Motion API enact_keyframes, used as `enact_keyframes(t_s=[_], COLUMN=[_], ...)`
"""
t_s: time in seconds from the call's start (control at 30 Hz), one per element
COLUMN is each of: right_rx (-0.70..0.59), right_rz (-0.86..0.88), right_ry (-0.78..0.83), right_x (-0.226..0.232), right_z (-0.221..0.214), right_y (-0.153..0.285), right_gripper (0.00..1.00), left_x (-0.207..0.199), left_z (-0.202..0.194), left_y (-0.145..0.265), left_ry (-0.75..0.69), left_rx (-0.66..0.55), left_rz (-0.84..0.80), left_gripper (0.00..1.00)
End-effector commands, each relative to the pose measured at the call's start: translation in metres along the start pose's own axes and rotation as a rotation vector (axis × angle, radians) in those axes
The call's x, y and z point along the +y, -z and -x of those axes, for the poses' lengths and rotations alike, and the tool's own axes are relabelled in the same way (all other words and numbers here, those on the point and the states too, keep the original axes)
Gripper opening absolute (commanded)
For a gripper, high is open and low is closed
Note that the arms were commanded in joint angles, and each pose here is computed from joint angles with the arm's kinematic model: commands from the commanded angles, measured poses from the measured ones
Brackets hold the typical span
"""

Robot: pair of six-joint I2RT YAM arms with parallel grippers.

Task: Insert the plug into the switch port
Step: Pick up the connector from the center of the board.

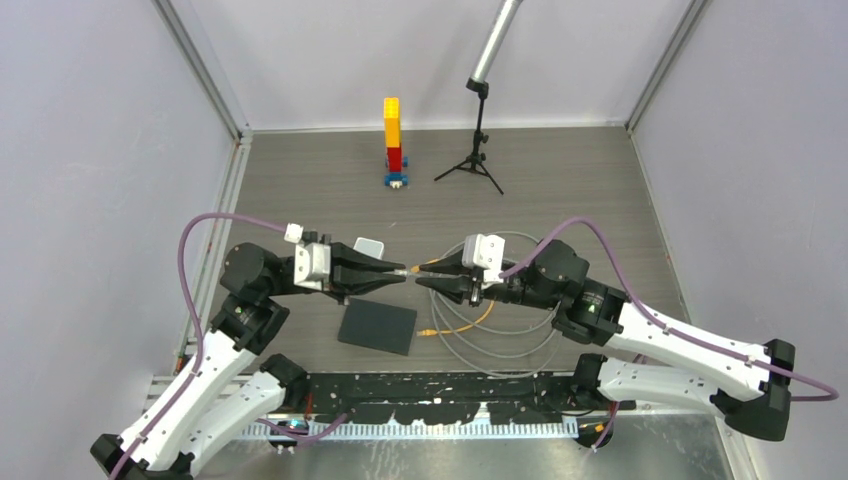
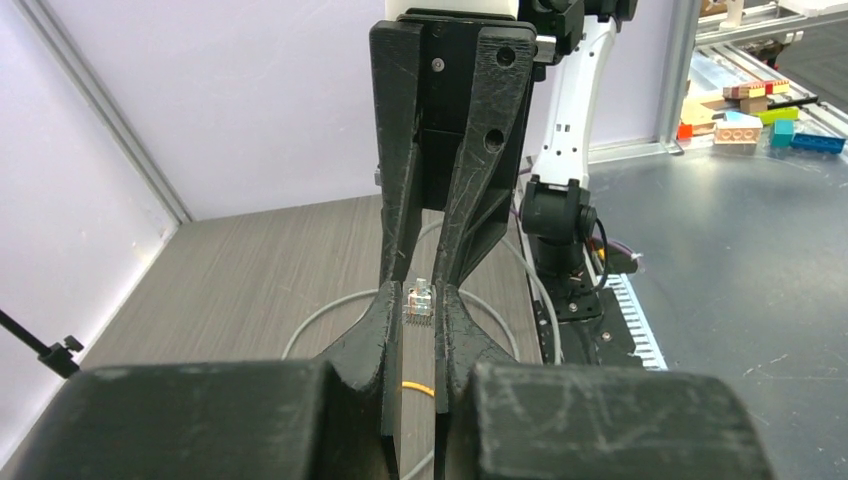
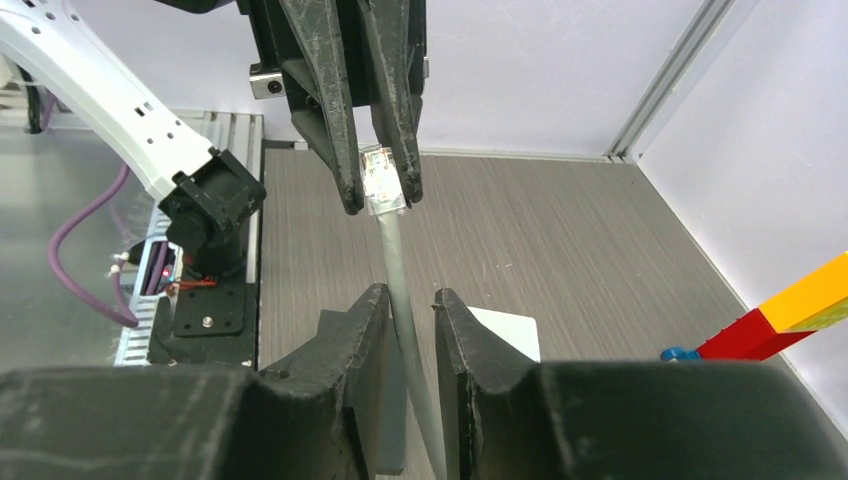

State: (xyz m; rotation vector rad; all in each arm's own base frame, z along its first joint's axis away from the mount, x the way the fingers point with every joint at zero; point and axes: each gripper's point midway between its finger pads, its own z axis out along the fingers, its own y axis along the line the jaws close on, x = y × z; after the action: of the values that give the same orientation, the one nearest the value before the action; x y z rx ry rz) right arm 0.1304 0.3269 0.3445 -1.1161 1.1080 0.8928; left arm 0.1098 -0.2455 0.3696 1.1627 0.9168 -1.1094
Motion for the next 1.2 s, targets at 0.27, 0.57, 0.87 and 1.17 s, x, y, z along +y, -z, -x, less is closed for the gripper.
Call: enact_keyframes(t_s=[0.27,0.57,0.87,1.17], right_rx=[-0.09,0.296,0.528,0.589], right_rz=[0.002,-0.085,-0.24,-0.215], right_ry=[0.008,0.061,0.009,-0.142], right_x=[0.0,-0.022,-0.048,-0.081], right_z=[0.025,-0.021,-0.08,-0.137], right_y=[0.004,0.028,0.047,0.026], right_gripper=[0.0,0.01,0.01,0.0], left_x=[-0.003,0.031,0.092,0.143], left_z=[0.006,-0.016,-0.107,-0.165], left_y=[0.002,0.024,0.071,0.155], left_ry=[-0.039,0.128,0.561,0.688], left_rx=[-0.015,0.071,0.389,0.314], left_rz=[-0.001,0.325,0.862,1.412], left_gripper=[0.02,0.99,0.99,0.95])
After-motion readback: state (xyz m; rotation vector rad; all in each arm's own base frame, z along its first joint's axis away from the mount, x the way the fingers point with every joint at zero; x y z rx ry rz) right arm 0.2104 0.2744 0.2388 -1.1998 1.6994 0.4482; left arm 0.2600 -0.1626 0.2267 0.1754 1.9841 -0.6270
